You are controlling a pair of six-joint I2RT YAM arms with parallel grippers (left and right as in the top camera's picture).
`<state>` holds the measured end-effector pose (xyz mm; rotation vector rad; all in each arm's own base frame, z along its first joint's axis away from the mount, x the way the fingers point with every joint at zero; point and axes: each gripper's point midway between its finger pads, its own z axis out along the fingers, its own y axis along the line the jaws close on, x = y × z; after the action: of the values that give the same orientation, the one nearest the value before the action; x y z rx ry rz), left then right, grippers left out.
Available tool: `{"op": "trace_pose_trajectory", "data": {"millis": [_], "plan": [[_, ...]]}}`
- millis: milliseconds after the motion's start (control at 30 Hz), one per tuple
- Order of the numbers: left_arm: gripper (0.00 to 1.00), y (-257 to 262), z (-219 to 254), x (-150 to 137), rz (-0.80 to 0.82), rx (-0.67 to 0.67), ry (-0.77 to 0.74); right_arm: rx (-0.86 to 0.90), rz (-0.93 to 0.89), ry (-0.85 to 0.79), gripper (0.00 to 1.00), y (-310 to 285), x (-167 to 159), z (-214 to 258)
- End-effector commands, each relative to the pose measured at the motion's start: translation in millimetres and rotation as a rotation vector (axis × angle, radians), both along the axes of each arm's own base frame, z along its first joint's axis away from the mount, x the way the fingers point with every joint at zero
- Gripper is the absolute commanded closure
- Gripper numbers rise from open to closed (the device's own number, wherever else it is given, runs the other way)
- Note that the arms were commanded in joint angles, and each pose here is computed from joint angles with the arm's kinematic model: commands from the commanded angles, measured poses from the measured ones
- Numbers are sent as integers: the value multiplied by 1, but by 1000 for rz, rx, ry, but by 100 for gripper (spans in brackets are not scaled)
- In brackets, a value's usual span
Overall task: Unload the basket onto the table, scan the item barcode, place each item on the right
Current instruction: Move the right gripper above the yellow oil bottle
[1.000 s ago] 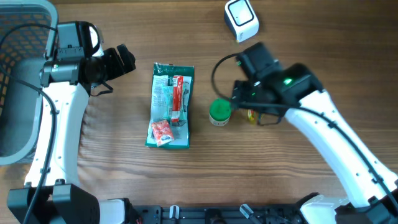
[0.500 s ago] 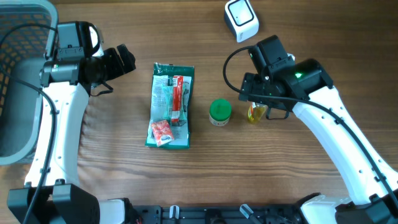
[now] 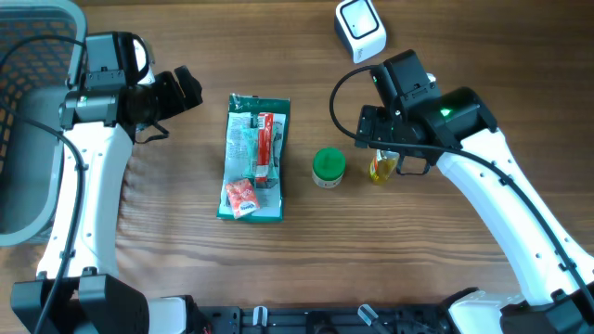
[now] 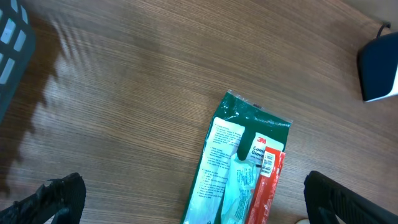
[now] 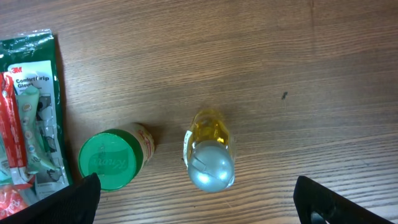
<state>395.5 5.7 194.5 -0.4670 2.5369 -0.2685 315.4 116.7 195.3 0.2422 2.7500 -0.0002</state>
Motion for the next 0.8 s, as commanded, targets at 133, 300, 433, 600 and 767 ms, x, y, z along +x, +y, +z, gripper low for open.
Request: {"op": "trace_pose_trajectory", "data": {"millis": [133,300,433,600,767], "plan": [[0,0,6,2,-20,3,-20,-47,10,36,1,-4,3,-12],[0,0,7,2,-20,3,-21,-36,17,87,0,2,2,-26],[0,0,7,2,-20,3,-21,-55,17,125,0,3,3,-38],[0,0,7,2,-20,3,-21,-78,16,174,0,2,2,-52],[0,0,7,2,-20,3,-21,-98,16,225,0,3,2,-69]]}}
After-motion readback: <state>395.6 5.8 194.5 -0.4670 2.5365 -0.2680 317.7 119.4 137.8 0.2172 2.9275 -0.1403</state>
